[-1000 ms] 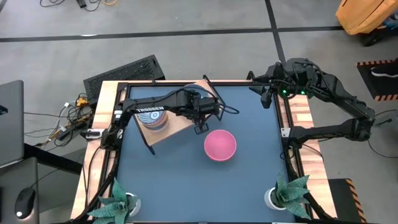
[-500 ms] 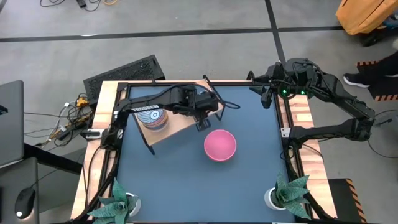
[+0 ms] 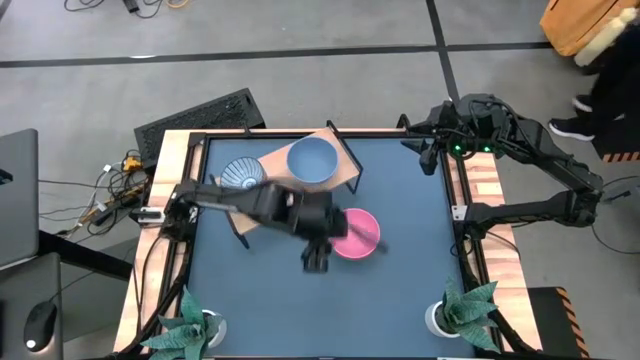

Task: Place and stack bowls onto a shelf
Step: Stack the big pink bowl on top of the big blue bowl on the shelf

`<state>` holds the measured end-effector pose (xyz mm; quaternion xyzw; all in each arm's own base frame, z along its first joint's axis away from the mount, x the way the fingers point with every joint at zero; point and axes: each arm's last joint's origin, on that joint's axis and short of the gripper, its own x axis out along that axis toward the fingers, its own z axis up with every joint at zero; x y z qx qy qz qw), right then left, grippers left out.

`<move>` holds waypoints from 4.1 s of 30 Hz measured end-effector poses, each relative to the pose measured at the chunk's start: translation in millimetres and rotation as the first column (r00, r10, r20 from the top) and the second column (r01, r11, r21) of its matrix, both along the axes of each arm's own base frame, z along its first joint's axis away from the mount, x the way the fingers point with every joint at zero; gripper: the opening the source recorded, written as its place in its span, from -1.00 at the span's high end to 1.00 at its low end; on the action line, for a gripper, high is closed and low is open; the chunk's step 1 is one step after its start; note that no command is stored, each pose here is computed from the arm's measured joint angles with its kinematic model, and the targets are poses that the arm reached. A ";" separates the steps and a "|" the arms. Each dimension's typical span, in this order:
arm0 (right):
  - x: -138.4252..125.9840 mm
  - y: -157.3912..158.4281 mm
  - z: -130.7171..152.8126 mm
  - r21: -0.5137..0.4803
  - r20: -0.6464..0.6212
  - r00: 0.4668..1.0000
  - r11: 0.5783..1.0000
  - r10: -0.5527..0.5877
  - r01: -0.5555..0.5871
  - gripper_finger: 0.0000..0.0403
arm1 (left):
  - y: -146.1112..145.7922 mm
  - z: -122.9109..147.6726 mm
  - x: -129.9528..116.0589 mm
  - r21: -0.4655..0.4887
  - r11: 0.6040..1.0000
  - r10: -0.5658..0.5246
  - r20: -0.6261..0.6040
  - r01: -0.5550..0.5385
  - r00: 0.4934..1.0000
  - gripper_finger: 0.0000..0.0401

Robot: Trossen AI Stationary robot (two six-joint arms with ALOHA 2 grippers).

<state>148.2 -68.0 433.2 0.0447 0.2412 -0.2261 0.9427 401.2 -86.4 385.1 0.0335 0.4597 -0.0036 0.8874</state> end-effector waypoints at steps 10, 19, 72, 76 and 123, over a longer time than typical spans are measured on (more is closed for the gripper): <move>0.3 -0.1 0.5 -0.011 0.002 1.000 1.000 0.005 -0.005 -0.14 | -28.0 -79.6 22.4 0.056 0.996 -0.076 -0.007 0.076 0.997 0.29; 0.1 -0.1 0.3 -0.007 0.000 1.000 1.000 0.004 -0.004 -0.14 | -11.6 -114.2 36.0 0.073 0.996 -0.062 0.055 0.058 0.997 0.29; 0.2 -0.1 0.4 -0.021 -0.006 1.000 1.000 0.012 -0.012 -0.14 | 14.9 -155.1 37.9 -0.052 0.994 -0.097 0.019 0.098 0.995 0.67; 0.2 -0.1 0.4 -0.021 -0.006 1.000 1.000 0.012 -0.012 -0.14 | 14.9 -155.1 37.9 -0.056 0.993 -0.100 0.019 0.101 0.995 0.79; 1.1 -0.5 2.3 -0.031 0.014 1.000 0.999 0.012 -0.012 -0.14 | -1.1 -96.9 33.3 -0.168 0.983 -0.081 -0.014 0.077 0.997 1.00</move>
